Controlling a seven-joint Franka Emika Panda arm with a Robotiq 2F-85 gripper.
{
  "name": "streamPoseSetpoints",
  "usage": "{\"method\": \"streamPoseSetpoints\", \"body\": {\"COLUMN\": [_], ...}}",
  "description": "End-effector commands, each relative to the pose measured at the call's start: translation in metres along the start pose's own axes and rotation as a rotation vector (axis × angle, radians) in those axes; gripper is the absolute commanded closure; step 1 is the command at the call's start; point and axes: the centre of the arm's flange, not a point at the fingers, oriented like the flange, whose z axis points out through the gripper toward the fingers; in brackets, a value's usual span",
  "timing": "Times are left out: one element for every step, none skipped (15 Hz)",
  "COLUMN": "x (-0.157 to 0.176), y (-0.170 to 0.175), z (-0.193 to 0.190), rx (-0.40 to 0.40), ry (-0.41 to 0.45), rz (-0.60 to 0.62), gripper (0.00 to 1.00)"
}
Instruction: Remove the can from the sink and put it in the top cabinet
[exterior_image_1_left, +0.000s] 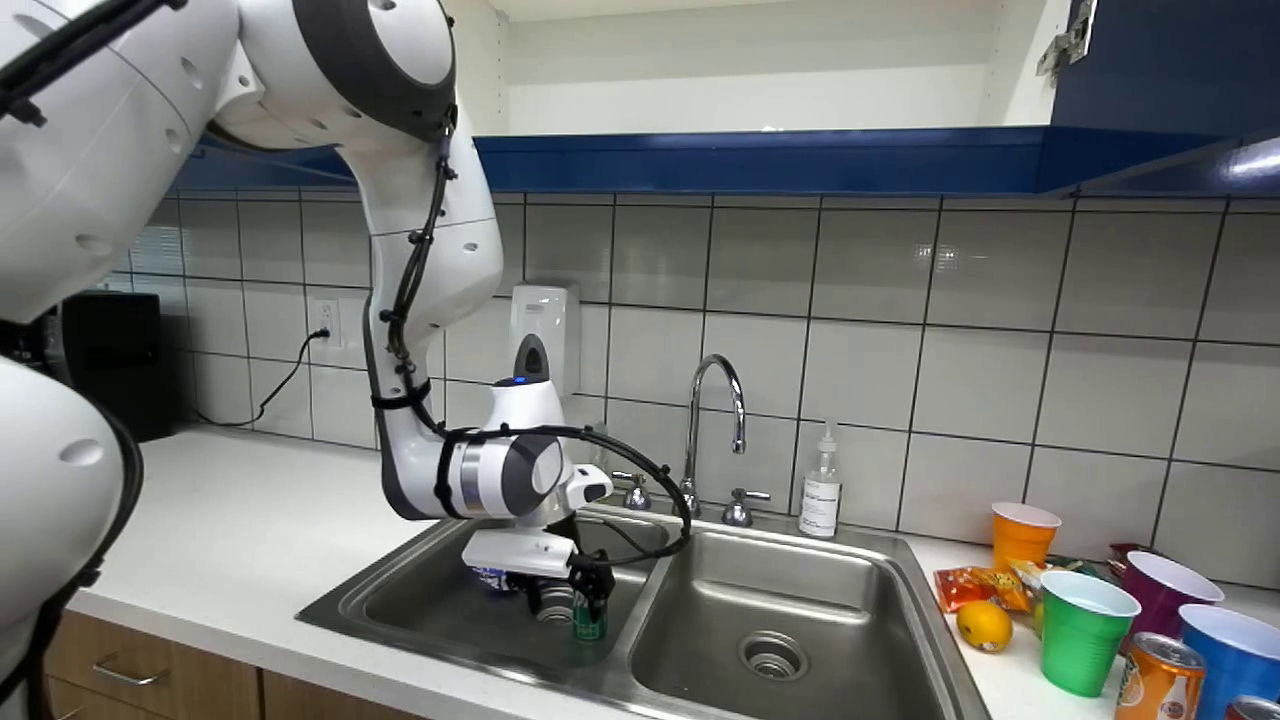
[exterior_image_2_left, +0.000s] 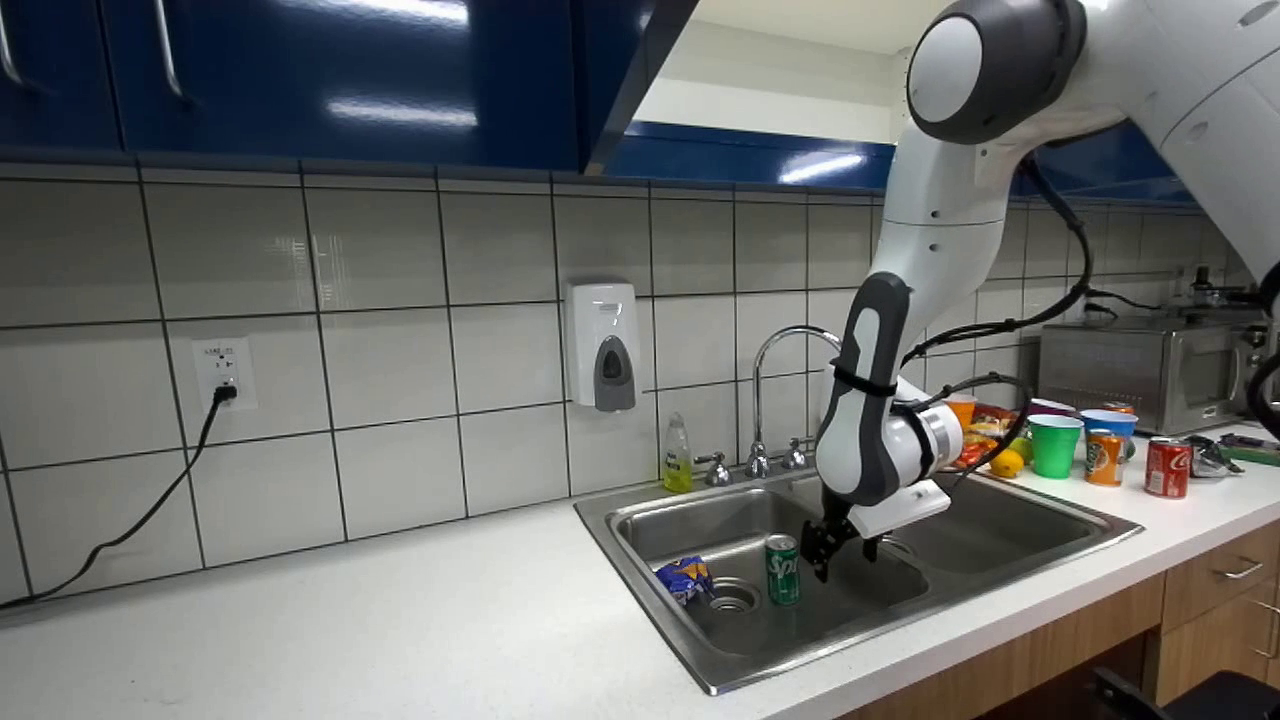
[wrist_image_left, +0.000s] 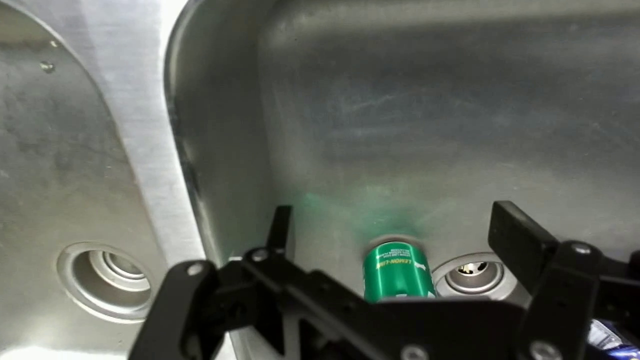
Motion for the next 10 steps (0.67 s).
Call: {"method": "streamPoseSetpoints", "body": {"x": [0.015, 0.016, 0.019, 0.021, 0.023, 0.025, 0.027, 0.028, 0.03, 0.032], "y": [-0.004, -0.005, -0.007, -0.009, -0.011, -0.013, -0.014, -0.016, -0.017, -0.018], "z": [0.02, 0.023, 0.026, 0.029, 0.032, 0.035, 0.038, 0.04, 0.042, 0.044], "rx": [-0.006, -0.007, -0.011, -0.012, -0.011, -0.012, -0.014, -0.017, -0.019, -0.021], "ry": [0.024, 0.029, 0.035, 0.042, 0.051, 0.052, 0.058, 0.06, 0.065, 0.068], "rz": [-0.012, -0.015, -0.015, -0.014, -0.015, -0.017, -0.015, -0.014, -0.011, -0.008], "gripper": [0.0, 0.0, 0.0, 0.0, 0.0, 0.0, 0.0, 0.0, 0.0, 0.0]}}
